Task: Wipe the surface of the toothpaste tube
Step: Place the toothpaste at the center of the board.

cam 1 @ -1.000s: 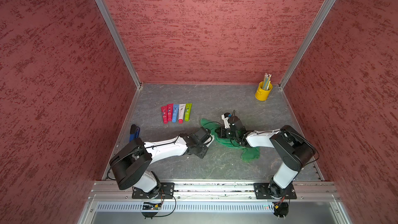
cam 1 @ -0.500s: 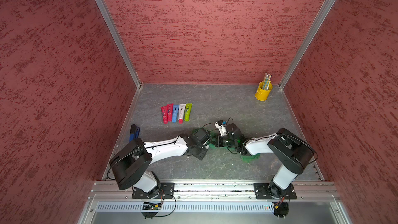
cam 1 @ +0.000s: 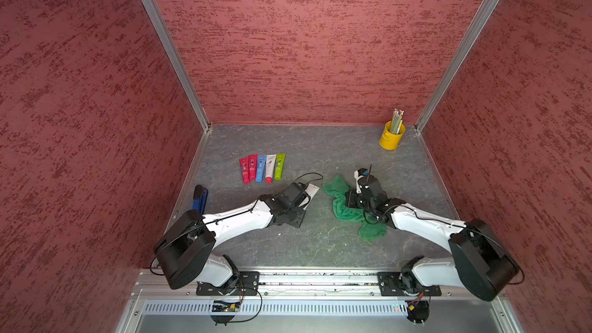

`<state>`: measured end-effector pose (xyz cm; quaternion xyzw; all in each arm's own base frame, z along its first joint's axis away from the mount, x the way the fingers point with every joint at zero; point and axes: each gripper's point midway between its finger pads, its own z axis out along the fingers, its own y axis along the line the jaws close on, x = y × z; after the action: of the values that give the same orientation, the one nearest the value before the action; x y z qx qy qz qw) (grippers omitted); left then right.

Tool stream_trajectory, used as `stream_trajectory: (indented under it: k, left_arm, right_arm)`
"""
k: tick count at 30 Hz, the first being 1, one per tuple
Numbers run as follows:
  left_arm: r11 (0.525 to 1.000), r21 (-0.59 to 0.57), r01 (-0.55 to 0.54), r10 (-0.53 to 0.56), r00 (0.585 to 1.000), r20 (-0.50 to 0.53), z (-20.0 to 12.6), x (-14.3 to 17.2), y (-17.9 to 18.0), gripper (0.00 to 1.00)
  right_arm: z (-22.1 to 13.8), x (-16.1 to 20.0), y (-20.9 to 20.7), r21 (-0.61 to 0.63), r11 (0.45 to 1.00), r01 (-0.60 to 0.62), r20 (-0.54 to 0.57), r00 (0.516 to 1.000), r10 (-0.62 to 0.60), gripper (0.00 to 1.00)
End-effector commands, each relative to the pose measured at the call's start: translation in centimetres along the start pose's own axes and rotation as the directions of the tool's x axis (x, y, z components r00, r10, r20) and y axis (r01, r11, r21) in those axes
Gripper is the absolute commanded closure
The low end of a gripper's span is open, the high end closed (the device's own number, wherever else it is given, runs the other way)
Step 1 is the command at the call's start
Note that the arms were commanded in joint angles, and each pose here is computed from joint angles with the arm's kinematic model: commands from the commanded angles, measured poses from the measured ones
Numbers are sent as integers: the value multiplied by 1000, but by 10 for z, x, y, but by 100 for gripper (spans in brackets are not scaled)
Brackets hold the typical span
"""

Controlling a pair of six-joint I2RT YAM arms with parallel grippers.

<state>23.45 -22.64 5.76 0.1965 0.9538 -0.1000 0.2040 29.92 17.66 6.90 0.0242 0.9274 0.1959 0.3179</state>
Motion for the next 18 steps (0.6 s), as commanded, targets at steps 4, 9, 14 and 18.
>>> stream_trajectory:
  k: [4, 9, 14, 18]
  left_arm:
    - [992, -3, 126, -125, 983, 131, 1, -79, -4, 100]
    - [989, 20, 144, -145, 979, 141, 27, -137, -29, 98]
    - [984, 36, 174, -177, 976, 128, 56, -180, -53, 98]
    - [976, 85, 201, -209, 972, 108, 76, -202, -72, 98]
  right_arm:
    - [-4, 63, -23, 38, 999, 28, -195, 981, -20, 100]
    - [-8, 78, -5, -67, 997, 23, -234, 972, -38, 100]
    - [-14, 81, 2, -119, 993, 11, -236, 971, -39, 100]
    - [-20, 90, 12, -179, 984, 1, -262, 964, -49, 100]
